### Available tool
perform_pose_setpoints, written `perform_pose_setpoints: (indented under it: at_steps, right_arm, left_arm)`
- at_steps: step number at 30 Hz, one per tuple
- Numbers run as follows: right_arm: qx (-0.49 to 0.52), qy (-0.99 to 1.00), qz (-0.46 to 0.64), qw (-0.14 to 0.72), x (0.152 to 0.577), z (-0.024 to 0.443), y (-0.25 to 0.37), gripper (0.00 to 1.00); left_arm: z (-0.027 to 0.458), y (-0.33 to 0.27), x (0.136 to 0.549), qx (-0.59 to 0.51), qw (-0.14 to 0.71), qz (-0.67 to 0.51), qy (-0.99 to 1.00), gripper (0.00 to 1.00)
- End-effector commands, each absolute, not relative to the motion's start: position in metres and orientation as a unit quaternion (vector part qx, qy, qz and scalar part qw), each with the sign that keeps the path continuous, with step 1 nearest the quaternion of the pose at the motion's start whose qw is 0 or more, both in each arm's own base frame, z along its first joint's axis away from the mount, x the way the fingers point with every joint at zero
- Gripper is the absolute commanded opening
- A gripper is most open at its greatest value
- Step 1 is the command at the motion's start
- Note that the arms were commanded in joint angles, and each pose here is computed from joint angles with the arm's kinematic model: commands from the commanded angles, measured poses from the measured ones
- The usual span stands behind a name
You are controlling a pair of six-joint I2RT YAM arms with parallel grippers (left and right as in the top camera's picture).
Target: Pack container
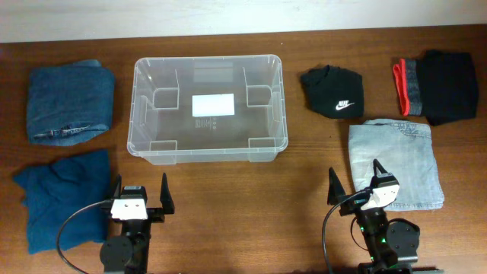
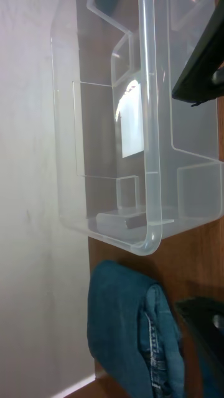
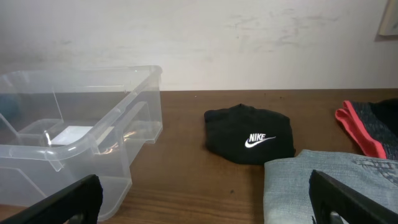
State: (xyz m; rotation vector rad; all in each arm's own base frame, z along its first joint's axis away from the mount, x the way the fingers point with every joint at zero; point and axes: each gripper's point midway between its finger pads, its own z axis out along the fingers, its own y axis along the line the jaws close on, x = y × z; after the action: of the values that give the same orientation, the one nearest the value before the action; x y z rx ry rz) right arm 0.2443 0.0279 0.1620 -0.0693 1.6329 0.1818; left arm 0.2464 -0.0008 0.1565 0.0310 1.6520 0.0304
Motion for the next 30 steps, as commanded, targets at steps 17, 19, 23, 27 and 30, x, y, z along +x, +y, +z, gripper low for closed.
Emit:
perform_pose_setpoints:
  at_steps: [17,19,23,27,30]
  right_arm:
    - [-0.028,0.729,0.073,0.68,0.245,0.159,0.025,0.99]
    - [-0.028,0.729,0.073,0.68,0.245,0.159,0.025,0.99]
    - [-0.028,0.729,0.073,0.68,0.245,0.159,0.025,0.98]
    - [-0.028,0.729,0.073,0.68,0.245,0.159,0.025,0.99]
    - [-0.028,0.729,0.073,0.68,0.245,0.159,0.025,0.99]
  left_arm:
    - [0.159,0.004,0.246,0.005,0.682,0.025,0.731,0.99]
    - [0.167,0.014,0.246,-0.016,0.692,0.045,0.72,0.99]
    - [0.214,0.023,0.242,-0.04,0.753,0.06,0.654,1.0]
    - [0.254,0.022,0.233,-0.03,0.785,0.074,0.614,1.0]
    - [0.276,0.022,0.226,-0.018,0.79,0.088,0.606,1.0]
